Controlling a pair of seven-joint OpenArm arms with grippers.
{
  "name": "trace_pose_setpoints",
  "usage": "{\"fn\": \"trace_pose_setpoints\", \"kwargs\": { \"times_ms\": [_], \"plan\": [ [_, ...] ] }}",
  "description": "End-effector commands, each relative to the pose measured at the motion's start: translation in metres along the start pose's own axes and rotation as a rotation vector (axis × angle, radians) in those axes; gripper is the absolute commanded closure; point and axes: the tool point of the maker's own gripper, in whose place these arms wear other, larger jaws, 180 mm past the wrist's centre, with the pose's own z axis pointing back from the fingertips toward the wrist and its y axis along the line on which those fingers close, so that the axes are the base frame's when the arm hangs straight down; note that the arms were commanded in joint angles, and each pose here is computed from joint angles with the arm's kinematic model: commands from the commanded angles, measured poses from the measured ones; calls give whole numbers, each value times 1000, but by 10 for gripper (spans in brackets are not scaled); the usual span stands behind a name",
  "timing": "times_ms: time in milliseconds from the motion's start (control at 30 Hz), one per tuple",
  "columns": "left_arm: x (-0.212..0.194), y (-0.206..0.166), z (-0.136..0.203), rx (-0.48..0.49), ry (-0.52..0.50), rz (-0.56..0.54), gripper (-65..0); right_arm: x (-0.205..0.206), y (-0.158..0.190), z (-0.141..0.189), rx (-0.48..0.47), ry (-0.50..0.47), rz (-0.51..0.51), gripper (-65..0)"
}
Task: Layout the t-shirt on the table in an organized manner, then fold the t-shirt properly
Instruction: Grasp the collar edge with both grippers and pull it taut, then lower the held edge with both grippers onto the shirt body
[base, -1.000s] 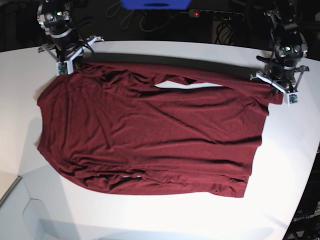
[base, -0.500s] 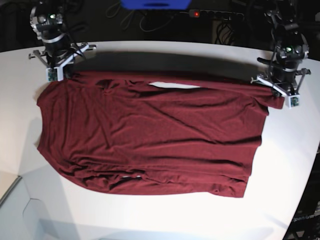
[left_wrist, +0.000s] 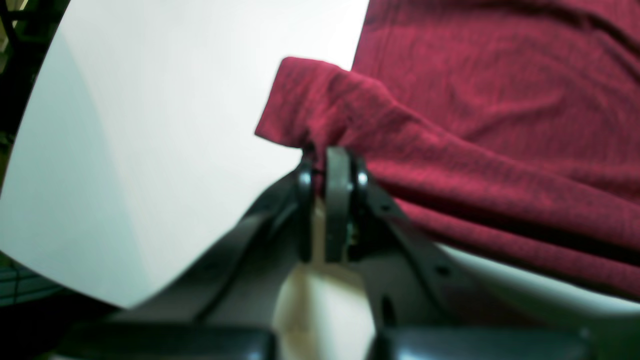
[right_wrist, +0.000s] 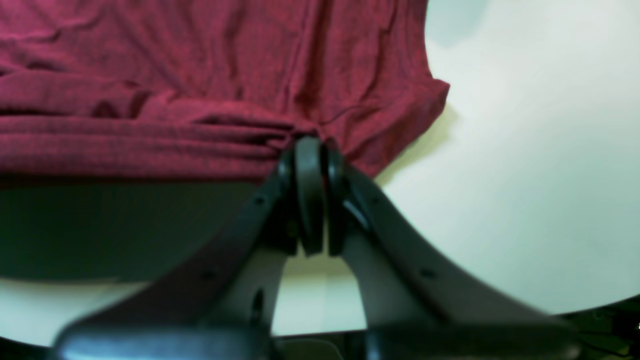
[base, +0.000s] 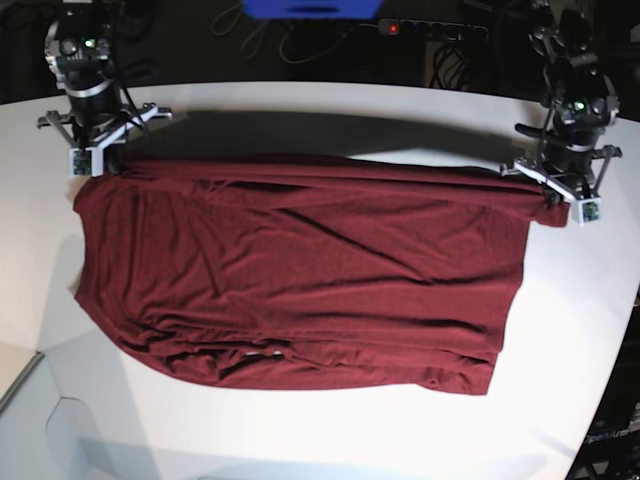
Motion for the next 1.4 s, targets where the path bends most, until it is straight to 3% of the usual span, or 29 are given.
{"fn": "trace_pose_setpoints", "kwargs": {
  "times_ms": [0,233,667,900,1367],
  "plan": [
    [10,7,4,23,-40,-16,0,10,-4,3,-12,-39,14,0],
    [9,7,4,23,-37,-17,0,-1,15,10,89,-11,66,0],
    [57,4,-6,19,-142,10,0,27,21,-2,85,-86,35,0],
    [48,-1,-29,3,-91,50,0,53,20,-19,80,-146,20,0],
    [46,-4,-57,-12,-45,103,0,63,21,-72,92,-135,-43,0]
  ]
}}
